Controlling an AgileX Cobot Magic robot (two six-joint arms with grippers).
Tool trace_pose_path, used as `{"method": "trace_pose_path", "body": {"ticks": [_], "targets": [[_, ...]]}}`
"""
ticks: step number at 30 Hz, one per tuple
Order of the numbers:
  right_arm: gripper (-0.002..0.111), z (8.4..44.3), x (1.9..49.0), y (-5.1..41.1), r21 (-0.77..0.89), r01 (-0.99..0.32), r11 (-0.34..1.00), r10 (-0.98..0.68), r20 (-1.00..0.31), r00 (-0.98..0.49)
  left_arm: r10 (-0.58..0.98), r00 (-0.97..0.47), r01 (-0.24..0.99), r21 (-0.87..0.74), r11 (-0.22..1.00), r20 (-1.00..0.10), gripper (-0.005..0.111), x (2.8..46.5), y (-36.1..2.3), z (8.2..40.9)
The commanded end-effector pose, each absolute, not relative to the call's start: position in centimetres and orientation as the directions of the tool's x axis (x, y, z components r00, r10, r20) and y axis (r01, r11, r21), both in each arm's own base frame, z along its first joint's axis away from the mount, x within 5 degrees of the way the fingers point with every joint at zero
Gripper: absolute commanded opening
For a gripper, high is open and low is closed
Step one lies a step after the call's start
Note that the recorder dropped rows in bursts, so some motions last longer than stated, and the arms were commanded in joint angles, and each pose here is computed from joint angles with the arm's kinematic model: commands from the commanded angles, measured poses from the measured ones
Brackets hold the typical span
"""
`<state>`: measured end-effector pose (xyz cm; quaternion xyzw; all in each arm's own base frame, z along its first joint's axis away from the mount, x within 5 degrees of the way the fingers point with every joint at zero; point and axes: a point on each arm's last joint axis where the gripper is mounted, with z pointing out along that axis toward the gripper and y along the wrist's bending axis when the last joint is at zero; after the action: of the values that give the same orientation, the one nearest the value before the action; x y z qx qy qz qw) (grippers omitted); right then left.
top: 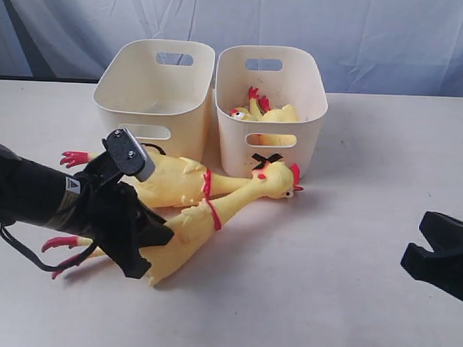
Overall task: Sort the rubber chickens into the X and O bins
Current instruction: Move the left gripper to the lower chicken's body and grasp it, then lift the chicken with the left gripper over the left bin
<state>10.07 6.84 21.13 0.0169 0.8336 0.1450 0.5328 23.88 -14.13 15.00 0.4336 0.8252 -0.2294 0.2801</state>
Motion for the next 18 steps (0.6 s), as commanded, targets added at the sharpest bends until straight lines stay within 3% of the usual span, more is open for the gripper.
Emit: {"method": "trace_pose_path", "body": {"ticks": [1,18], "targets": [[-0.001,21.1,10.0,6.9,0.253,-0.146,0.957,0.170,-0.889,-0.425,0.527,-0.576,0.781,-0.231,0.580,-0.625,0.000,23.8,-14.3,14.6],[-0.001,21.1,10.0,6.9,0.253,-0.146,0.957,0.170,-0.889,-0.425,0.453,-0.586,0.802,-0.399,0.445,-0.671,0.000,21.9,-15.4,17.5]]}}
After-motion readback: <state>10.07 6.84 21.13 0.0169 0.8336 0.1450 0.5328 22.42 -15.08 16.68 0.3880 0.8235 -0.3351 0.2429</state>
